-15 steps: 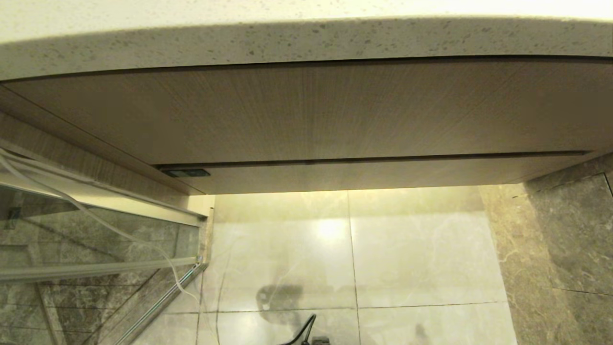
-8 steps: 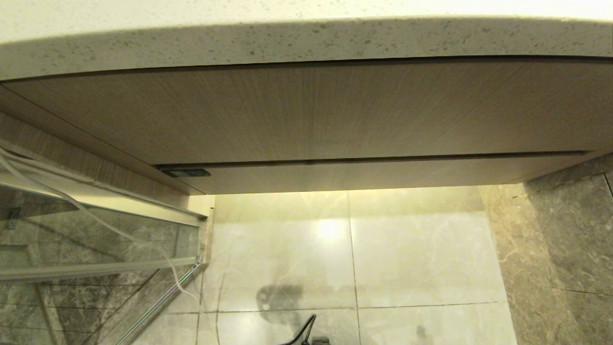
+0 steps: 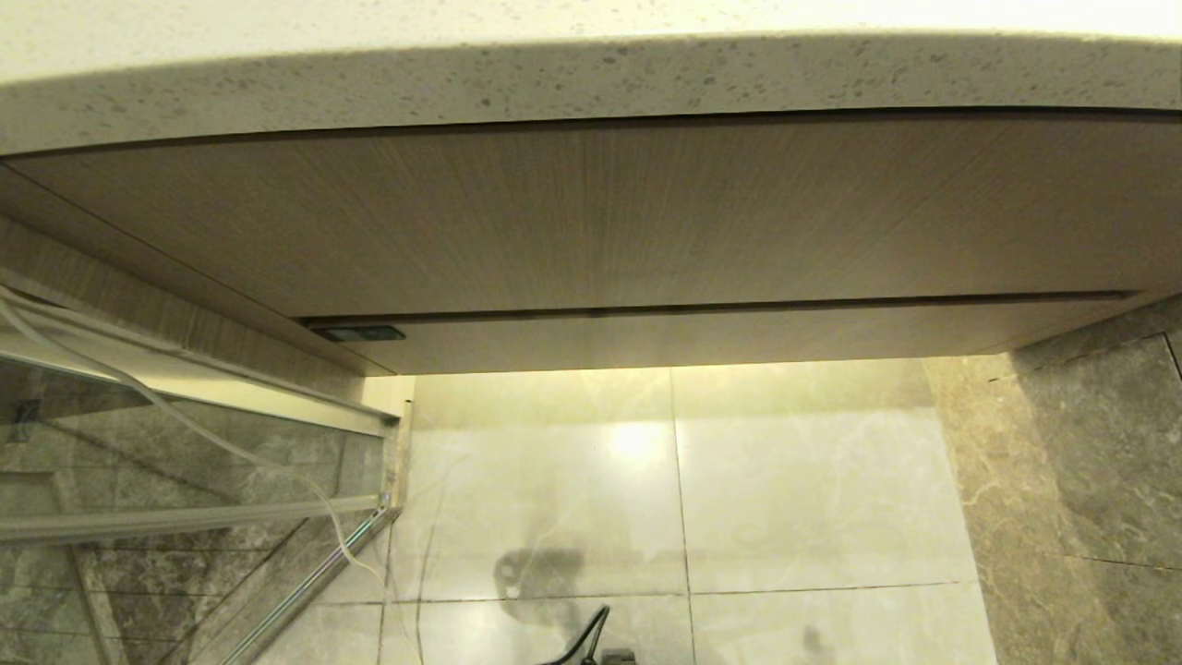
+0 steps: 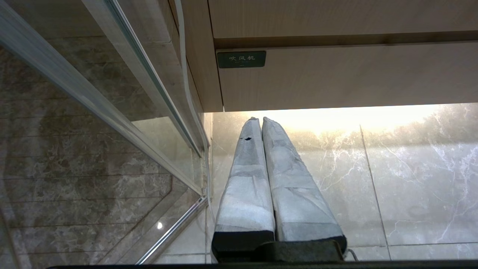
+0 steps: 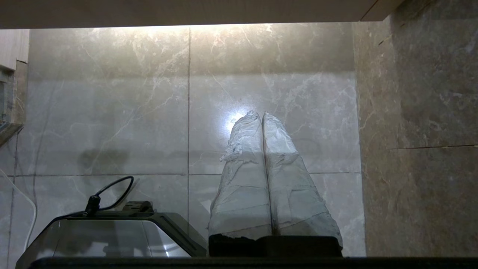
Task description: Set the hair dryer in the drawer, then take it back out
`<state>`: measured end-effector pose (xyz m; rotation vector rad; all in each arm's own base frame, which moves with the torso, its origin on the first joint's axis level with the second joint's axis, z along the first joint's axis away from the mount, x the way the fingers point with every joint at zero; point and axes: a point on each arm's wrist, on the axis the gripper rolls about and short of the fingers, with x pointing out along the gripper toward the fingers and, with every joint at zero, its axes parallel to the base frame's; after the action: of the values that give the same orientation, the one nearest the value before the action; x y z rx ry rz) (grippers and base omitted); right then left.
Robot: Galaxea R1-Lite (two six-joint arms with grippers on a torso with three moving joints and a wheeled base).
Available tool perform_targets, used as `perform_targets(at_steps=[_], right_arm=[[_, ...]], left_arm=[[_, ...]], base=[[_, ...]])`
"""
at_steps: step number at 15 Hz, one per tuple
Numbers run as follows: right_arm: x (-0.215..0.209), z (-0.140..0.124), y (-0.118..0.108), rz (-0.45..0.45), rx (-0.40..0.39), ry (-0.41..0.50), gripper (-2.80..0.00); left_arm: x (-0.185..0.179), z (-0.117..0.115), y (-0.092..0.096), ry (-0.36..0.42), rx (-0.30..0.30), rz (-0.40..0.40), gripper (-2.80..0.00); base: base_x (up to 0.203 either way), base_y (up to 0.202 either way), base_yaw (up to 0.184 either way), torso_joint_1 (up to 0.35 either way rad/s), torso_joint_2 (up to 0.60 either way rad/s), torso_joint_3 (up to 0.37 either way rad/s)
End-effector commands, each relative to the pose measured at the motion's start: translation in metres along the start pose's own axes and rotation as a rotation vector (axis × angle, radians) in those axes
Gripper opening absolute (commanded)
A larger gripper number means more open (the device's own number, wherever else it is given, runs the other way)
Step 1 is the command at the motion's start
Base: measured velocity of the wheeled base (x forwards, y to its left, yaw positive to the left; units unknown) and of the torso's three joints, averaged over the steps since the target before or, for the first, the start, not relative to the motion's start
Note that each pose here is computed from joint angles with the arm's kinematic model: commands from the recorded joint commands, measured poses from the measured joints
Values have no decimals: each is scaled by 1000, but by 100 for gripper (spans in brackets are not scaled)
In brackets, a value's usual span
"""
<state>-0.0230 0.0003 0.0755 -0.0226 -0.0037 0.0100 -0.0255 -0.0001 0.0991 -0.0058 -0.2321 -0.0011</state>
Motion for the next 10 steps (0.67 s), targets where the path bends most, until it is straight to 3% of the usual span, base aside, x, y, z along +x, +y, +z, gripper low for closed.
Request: perform_targets(at_steps=[1, 10], right_arm=[[0, 0, 0, -1, 1, 2, -280], [0, 0, 0, -2, 3, 1, -280]], left_arm=[[1, -11, 0, 37, -1, 1, -280], [1, -12, 0, 39, 0, 1, -280]], base=[[0, 0, 0, 0, 0, 0], [0, 0, 0, 0, 0, 0]])
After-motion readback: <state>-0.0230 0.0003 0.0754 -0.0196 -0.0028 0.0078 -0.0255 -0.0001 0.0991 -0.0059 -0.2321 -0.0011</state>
